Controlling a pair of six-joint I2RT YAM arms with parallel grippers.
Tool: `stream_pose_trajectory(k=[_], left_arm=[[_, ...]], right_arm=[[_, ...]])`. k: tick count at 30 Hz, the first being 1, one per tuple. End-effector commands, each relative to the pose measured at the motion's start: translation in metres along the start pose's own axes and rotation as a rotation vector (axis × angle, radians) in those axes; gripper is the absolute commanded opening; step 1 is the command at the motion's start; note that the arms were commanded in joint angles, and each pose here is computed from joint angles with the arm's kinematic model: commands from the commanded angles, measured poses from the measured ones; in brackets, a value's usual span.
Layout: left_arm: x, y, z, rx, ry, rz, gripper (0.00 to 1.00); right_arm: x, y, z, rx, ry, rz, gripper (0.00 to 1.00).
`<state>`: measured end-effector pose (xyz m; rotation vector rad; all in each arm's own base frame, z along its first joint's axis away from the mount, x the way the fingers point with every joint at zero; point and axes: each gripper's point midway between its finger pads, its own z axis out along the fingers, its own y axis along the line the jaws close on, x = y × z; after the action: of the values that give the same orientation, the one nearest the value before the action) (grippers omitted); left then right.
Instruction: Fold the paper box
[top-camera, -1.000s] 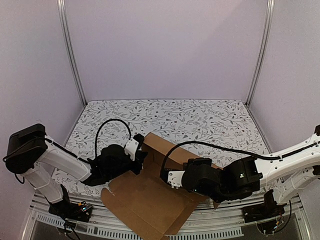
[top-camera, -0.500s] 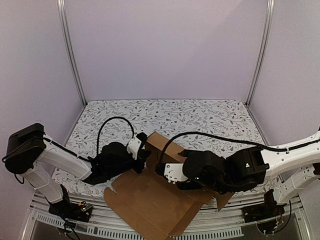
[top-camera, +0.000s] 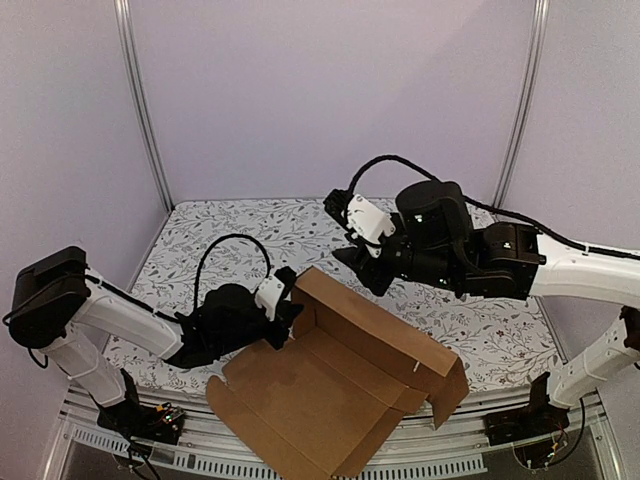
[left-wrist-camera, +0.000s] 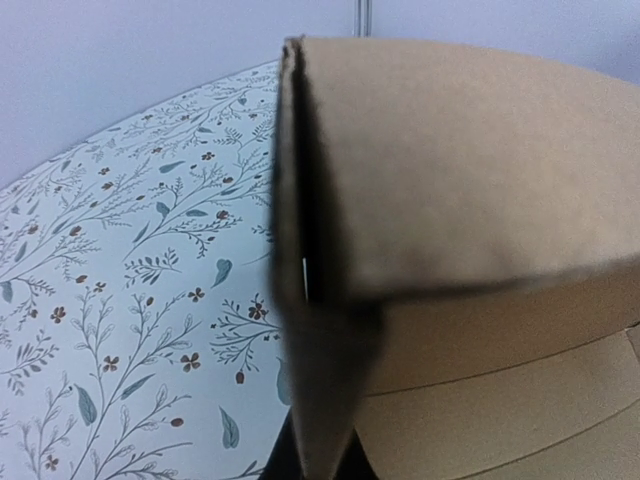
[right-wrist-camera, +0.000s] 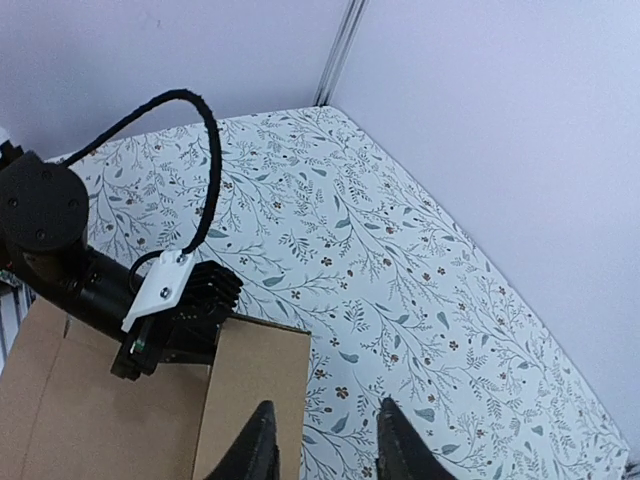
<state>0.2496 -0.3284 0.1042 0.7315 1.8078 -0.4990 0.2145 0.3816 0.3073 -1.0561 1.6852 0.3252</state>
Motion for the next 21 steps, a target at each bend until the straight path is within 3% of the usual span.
stream_pose_trajectory(k=[1, 4, 21], left_arm=[[-0.014, -0.010, 0.000, 0.034, -0.026, -0.004, 0.00], [-0.014, -0.009, 0.000, 0.032, -0.021, -0.004, 0.00], [-0.014, -0.006, 0.001, 0.011, -0.009, -0.001, 0.00]], right_arm=[[-0.002, 0.000, 0.036, 0.001, -0.031, 0.160, 0.19], [-0.002, 0.003, 0.057, -0.025, -0.031, 0.240, 0.00], [0.046, 0.030, 0.115, -0.123, 0.074, 0.386, 0.00]])
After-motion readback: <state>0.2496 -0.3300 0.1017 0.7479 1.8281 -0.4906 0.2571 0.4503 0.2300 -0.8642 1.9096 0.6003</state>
